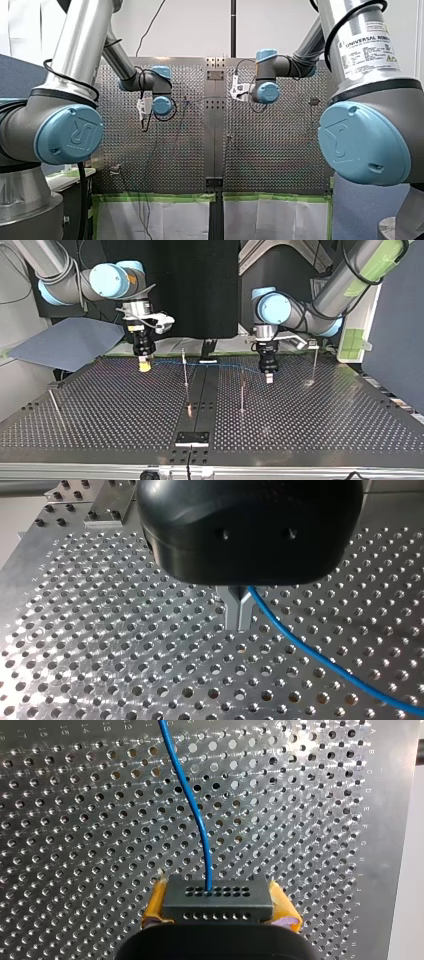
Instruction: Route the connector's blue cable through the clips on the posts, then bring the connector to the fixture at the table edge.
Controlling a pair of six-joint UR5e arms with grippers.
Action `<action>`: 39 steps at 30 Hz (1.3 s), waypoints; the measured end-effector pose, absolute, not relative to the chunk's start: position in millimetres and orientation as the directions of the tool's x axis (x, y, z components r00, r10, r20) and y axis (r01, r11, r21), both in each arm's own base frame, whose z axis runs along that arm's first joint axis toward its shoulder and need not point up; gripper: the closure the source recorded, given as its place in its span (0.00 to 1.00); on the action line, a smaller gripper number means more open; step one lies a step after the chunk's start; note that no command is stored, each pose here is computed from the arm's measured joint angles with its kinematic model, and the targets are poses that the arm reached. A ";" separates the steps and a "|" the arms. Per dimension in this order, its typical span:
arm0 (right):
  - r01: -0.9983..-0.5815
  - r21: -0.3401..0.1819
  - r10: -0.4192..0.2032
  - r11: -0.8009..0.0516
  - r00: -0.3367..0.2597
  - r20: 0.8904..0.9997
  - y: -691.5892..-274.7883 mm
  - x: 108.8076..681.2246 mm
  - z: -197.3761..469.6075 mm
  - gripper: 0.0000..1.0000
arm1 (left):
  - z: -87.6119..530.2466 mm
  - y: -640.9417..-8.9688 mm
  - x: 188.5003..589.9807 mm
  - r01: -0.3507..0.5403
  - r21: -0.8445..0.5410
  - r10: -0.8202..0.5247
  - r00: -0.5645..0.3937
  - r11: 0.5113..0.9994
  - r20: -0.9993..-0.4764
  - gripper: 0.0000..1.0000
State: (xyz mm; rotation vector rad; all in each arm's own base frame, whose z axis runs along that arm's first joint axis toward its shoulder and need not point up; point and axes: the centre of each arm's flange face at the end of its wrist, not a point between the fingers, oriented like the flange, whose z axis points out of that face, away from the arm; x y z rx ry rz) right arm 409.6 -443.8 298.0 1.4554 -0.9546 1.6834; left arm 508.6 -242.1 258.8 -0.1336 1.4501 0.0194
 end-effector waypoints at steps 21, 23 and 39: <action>-0.871 -0.094 0.031 -0.481 -0.124 0.992 -461.5 406.1 285.2 0.84 | 274.1 -236.9 527.1 -0.079 -0.085 -0.072 0.149 0.993 -0.986 1.00; -0.868 -0.096 0.026 -0.487 -0.125 0.992 -464.1 408.0 280.5 0.84 | 275.9 -238.0 529.3 -0.073 -0.086 -0.073 0.153 0.994 -0.985 1.00; -0.862 -0.121 0.024 -0.493 -0.153 0.988 -501.1 421.8 272.4 0.84 | 259.0 -243.7 569.3 -0.080 -0.067 -0.057 0.118 0.995 -0.991 1.00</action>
